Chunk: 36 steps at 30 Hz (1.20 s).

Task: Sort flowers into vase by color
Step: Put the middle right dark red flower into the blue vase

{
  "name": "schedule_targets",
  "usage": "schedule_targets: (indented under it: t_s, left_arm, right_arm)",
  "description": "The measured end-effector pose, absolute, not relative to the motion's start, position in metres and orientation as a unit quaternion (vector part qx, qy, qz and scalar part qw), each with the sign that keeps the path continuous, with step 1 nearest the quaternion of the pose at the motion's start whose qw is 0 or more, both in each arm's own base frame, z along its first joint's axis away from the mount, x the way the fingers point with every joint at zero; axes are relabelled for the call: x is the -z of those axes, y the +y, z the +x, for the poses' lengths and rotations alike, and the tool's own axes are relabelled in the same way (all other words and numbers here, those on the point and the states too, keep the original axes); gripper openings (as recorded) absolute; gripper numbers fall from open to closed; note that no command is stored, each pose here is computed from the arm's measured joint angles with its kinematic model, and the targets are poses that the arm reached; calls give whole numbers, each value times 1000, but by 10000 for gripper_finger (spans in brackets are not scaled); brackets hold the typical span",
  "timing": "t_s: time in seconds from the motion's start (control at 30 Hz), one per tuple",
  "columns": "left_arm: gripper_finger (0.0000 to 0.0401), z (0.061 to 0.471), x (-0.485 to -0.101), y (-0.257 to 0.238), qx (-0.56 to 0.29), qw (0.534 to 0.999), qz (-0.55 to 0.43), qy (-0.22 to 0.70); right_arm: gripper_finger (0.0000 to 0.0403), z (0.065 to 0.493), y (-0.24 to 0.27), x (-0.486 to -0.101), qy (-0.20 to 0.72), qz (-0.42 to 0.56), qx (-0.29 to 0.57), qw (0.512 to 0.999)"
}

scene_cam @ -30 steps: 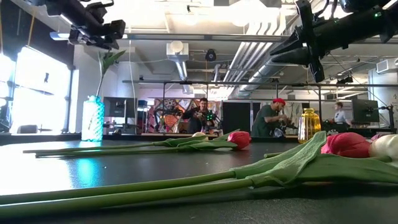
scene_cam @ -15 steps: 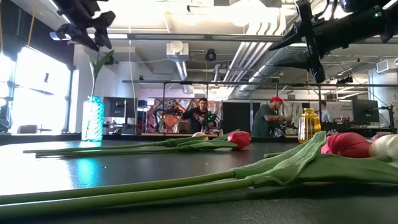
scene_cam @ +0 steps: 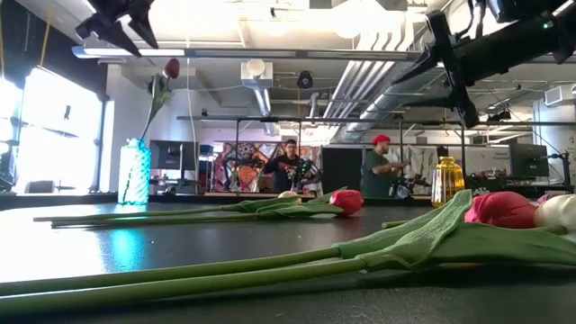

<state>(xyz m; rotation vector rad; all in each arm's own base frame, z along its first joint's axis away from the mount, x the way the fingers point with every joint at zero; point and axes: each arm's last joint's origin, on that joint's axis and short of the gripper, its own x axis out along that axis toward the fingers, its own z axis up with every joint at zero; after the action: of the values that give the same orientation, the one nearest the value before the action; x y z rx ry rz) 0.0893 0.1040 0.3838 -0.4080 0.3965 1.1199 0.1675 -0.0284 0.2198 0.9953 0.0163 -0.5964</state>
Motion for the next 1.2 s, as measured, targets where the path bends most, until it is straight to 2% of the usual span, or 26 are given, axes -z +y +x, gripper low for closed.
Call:
schedule_targets:
  t_s: [0.23,0.47,0.67,0.9,1.2]
  left_arm:
    - [205,91,-383,103,-493,827,-184,199]
    - [201,95,-385,101,-448,853,-187,193]
    - [201,102,-394,94,-391,886,-180,173]
    - [201,105,-421,77,-326,929,-97,143]
    - [201,112,-426,65,-239,957,-57,154]
  right_arm:
    - [177,158,-25,-197,114,538,316,773]
    - [171,150,-22,-185,166,579,346,720]
    - [131,145,-19,-178,209,612,354,676]
    - [77,142,-14,-175,264,654,323,631]
    - [70,141,-10,-174,288,716,303,560]
